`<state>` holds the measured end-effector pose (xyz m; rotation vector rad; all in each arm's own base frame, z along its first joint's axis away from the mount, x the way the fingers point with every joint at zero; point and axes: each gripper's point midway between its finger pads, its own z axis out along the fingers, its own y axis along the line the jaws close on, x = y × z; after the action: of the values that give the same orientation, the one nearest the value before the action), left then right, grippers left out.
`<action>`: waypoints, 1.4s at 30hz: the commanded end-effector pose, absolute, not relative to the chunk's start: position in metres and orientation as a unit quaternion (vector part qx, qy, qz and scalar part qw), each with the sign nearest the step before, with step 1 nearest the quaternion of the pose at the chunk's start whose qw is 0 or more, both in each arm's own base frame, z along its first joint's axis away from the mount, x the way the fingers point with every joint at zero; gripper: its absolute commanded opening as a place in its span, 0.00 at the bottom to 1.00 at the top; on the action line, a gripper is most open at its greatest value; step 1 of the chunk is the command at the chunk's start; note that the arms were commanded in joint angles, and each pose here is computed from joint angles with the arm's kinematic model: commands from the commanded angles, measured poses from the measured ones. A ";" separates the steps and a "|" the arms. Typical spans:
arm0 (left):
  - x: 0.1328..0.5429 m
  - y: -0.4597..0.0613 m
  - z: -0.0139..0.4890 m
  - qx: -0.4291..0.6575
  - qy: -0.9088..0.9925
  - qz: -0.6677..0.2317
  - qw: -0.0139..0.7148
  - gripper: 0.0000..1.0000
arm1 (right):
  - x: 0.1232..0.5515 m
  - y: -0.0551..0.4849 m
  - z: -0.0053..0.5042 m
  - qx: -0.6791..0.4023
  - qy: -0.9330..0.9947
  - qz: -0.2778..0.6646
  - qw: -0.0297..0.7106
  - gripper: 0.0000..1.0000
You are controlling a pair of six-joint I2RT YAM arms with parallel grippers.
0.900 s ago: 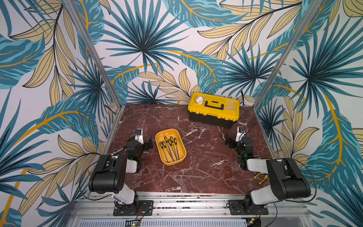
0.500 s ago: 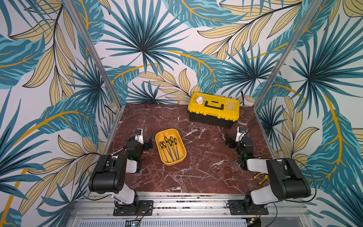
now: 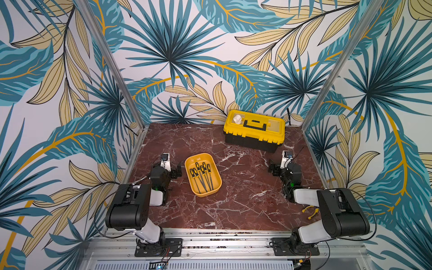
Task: Take the file tool out of the storage box
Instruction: Pick up the file tool from the storage box.
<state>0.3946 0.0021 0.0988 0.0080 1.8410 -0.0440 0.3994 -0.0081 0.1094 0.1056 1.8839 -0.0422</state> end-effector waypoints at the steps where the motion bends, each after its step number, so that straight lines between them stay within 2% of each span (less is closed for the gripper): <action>1: 0.403 0.006 0.117 0.004 0.781 -0.016 0.625 1.00 | 0.401 -0.009 0.109 0.042 0.810 -0.020 0.585 0.99; 6: 0.404 0.012 0.116 -0.012 0.783 -0.004 0.622 1.00 | 0.401 -0.008 0.110 0.041 0.810 -0.020 0.585 1.00; 12: 0.388 0.022 0.129 -0.039 0.755 0.013 0.655 1.00 | 0.401 -0.010 0.115 0.040 0.805 -0.024 0.591 0.99; 20: 0.372 0.032 0.171 -0.069 0.738 0.041 0.670 1.00 | 0.384 -0.007 0.176 0.049 0.792 -0.015 0.608 1.00; 24: 0.362 0.025 0.207 -0.092 0.725 0.017 0.683 1.00 | 0.374 0.003 0.207 0.046 0.792 0.013 0.608 1.00; 32: 0.359 -0.019 0.242 -0.095 0.783 -0.055 0.613 1.00 | 0.356 0.035 0.232 0.053 0.815 0.095 0.570 1.00; 39: 0.359 -0.071 0.227 -0.082 0.841 -0.111 0.523 1.00 | 0.339 0.059 0.229 0.044 0.842 0.075 0.533 0.99; 42: 0.363 -0.087 0.216 -0.087 0.866 -0.108 0.480 1.00 | 0.330 0.069 0.227 0.045 0.858 0.083 0.506 1.00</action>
<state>0.3692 -0.0785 0.2355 -0.1603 1.9648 -0.2637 0.3421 0.0714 0.2310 0.0605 1.9986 0.2207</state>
